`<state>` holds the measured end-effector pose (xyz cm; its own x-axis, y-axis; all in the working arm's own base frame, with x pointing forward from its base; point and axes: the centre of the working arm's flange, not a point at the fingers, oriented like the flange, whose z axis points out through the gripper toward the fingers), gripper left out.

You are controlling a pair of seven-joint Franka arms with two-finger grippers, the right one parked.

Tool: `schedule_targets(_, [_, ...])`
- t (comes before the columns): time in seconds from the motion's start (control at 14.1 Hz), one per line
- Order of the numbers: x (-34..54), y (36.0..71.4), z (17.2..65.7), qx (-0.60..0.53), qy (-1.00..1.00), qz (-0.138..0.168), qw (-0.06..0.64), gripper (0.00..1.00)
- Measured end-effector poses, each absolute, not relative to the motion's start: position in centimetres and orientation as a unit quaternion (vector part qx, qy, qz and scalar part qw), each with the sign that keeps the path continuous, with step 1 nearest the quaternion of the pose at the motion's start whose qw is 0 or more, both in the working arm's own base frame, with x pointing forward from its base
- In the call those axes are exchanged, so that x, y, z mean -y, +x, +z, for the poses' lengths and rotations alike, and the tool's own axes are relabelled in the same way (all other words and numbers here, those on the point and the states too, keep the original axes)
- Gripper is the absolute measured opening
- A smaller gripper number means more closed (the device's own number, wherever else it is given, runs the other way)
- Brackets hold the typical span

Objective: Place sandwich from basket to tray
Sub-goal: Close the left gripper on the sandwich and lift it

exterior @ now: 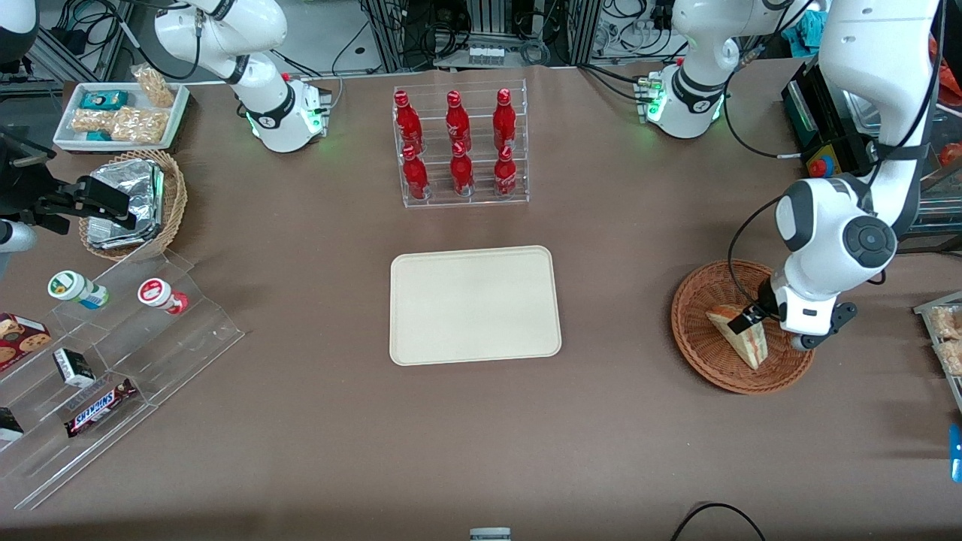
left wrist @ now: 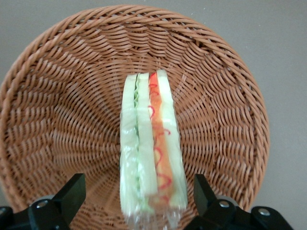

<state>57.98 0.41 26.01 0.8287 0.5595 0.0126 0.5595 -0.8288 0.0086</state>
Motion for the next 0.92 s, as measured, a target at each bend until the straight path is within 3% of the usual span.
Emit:
schedule_targets(0.21, [-0.3,58.2,25.2,-0.3,0.954,0.005,0.003,0.61])
schedule_targets(0.5, [1.1,58.8,26.6,-0.308,0.951,-0.009,-0.001,0.25])
schedule_targets(0.71, [6.1,60.2,31.7,-0.214,0.976,-0.044,-0.027,0.16])
schedule_targets(0.92, [14.7,60.2,35.2,-0.104,0.993,-0.042,-0.033,0.15])
